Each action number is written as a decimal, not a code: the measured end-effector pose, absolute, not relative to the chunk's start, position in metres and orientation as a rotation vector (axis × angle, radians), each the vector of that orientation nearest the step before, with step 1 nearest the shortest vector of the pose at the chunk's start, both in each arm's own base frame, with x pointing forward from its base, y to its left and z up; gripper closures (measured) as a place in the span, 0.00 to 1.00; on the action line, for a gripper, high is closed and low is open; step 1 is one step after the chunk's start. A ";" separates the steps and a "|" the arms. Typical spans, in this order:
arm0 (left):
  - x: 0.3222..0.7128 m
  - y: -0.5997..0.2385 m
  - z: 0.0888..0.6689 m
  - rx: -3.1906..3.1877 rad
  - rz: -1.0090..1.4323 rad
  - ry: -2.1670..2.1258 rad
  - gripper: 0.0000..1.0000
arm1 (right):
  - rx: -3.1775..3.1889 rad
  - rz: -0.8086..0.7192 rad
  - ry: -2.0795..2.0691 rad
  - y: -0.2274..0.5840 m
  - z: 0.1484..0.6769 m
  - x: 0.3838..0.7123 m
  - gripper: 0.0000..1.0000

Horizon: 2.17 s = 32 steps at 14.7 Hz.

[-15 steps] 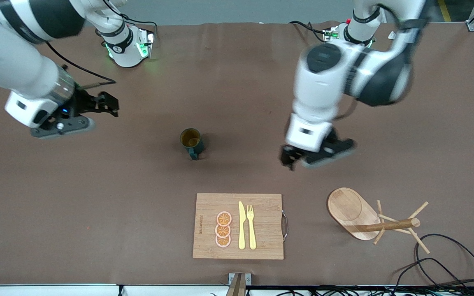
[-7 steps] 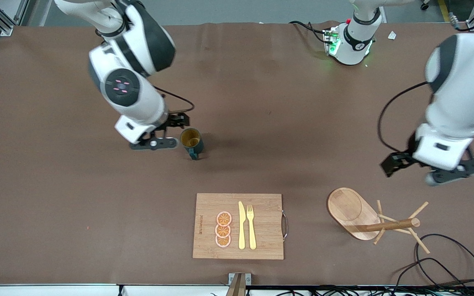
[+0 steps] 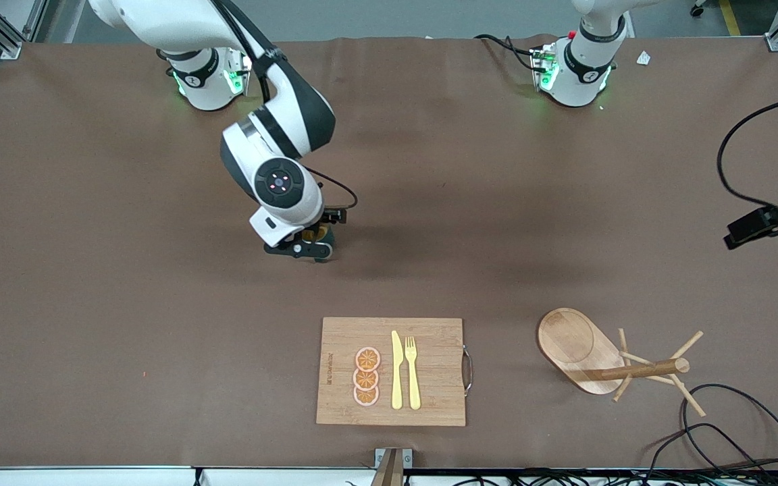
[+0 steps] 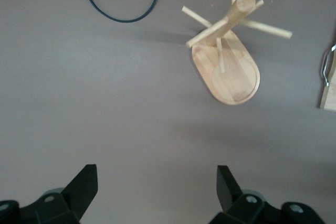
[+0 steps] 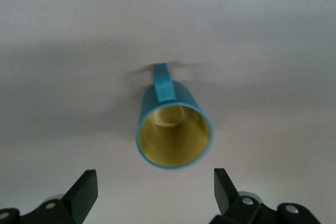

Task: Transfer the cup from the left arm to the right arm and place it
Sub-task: 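Lower the right gripper and grasp the teal mug rim, then carry the mug with the right gripper and set it down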

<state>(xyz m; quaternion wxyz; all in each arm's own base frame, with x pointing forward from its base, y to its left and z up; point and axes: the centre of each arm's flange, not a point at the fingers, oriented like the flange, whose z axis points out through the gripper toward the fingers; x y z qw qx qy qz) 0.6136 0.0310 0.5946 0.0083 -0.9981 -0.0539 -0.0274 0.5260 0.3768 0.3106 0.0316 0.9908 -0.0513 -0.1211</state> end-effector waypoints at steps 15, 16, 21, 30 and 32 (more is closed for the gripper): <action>0.604 0.021 0.608 -3.122 -0.029 0.060 0.00 | 3.049 -0.321 -0.287 0.381 0.251 0.509 0.83; 0.600 0.013 0.612 -3.119 -0.020 0.086 0.00 | 3.051 -0.316 -0.315 0.373 0.253 0.517 0.93; 0.576 -0.036 0.637 -3.096 -0.003 0.198 0.00 | 3.044 -0.302 -0.503 0.309 0.268 0.568 0.96; 0.552 -0.013 0.623 -3.101 0.051 0.070 0.00 | 2.937 -0.202 -0.675 0.162 0.293 0.634 0.96; 0.550 -0.015 0.623 -3.101 0.050 0.065 0.00 | 2.939 -0.207 -0.702 0.125 0.292 0.642 0.96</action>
